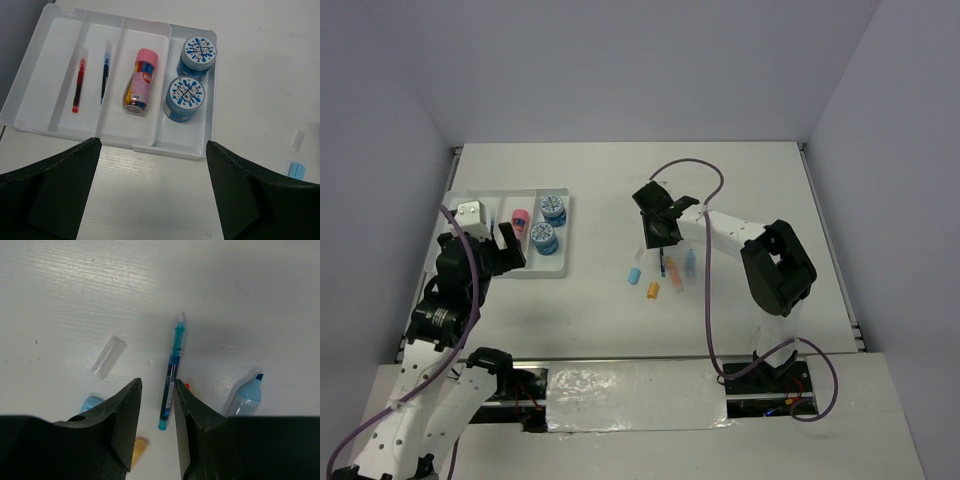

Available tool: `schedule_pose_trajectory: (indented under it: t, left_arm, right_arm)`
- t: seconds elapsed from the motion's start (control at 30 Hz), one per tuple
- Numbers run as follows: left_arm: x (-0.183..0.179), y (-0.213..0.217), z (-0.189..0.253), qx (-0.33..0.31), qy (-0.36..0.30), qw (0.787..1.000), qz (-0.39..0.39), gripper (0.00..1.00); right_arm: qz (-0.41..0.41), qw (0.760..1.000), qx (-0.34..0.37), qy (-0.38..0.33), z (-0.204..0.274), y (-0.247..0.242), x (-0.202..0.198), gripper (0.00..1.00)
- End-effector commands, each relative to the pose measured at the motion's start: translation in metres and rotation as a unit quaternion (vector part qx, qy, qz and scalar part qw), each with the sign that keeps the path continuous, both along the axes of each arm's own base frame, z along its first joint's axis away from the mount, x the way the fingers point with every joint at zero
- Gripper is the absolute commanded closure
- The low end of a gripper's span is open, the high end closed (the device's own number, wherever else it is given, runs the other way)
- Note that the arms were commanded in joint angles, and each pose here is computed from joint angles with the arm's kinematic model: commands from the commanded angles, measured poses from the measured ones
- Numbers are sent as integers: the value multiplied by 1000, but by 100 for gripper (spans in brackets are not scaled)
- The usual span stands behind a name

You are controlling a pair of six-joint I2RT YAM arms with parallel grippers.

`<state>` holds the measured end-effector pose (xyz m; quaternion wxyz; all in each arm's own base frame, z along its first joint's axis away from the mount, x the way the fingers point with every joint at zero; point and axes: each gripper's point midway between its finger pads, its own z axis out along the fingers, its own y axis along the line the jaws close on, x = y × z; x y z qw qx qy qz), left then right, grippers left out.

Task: Sort the stationery into containers
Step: Pick up the pen from the center of the board.

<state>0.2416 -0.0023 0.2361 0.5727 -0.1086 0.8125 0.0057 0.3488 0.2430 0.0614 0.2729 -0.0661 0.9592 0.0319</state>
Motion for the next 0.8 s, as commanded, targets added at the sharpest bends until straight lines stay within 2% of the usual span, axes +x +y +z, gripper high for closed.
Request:
schedule_pose_trajectory:
  t: [0.0,0.77]
  left_arm:
    - [5,-10,18,-15,-31,999,-22,1]
    - [7,-19,15,-18,-27,998,-48,1]
  right_arm:
    - [-8,1000,8,-12,11,6,11,60]
    - [-19,1000,-3,15,-23,-3,-2,61]
